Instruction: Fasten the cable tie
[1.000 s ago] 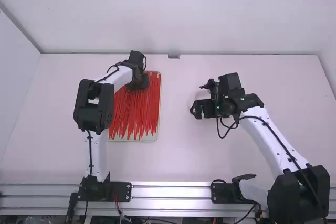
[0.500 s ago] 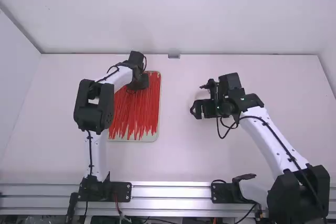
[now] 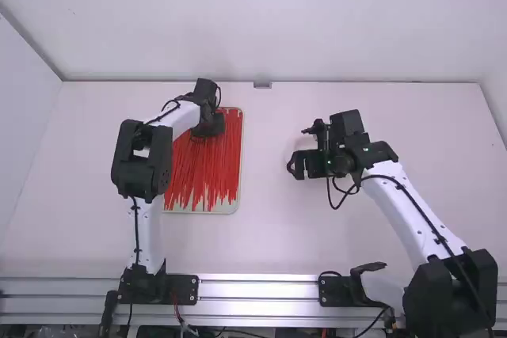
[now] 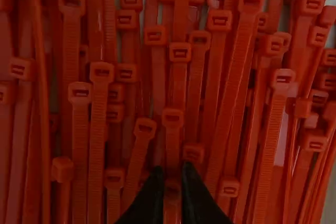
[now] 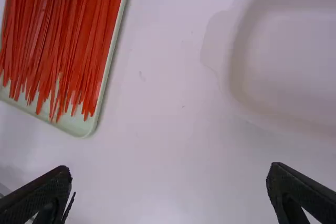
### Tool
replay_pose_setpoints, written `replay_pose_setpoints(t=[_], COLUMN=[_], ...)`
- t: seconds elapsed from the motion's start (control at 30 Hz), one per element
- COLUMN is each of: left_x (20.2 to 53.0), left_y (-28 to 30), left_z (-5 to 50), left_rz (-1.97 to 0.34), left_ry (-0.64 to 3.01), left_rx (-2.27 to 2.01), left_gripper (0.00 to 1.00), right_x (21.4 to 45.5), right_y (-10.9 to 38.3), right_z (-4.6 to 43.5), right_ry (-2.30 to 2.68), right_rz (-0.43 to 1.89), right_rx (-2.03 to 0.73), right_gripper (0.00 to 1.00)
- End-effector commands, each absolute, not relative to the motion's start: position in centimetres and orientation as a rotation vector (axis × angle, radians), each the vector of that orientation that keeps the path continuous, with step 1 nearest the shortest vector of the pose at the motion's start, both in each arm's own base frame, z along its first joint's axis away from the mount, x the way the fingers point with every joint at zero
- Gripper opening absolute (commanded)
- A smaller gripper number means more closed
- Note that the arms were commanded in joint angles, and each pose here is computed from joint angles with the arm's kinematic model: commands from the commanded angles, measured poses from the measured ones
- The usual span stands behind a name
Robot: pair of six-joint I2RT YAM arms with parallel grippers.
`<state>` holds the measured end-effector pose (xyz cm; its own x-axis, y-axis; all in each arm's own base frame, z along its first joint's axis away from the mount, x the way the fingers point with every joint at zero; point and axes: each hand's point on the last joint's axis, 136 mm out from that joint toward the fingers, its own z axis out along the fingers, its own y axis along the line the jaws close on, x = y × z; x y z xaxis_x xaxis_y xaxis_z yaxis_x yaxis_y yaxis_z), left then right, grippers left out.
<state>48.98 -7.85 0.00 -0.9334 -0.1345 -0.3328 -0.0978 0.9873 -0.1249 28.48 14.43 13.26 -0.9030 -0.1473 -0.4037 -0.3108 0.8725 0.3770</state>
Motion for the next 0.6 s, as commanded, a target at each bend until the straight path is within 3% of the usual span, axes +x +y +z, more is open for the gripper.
replay_pose_setpoints(t=[0.0, 0.27, 0.57], left_x=[48.5, 50.1, 53.8], left_y=[-7.4, -7.4, -6.4], left_z=[-0.9, 0.9, 10.2], left_rz=[-0.151, -0.136, -0.050], left_ry=[2.806, 2.760, 2.655], left_rx=[-0.197, -0.216, -0.228], left_gripper=[0.07, 0.02, 0.02], right_x=[29.1, 29.4, 29.6], right_y=[14.6, 14.7, 14.8], right_z=[14.2, 14.3, 14.5], right_ry=[2.653, 2.639, 2.627], right_rz=[0.627, 0.630, 0.631], right_rx=[-0.341, -0.341, -0.344], right_gripper=[0.99, 0.99, 0.99])
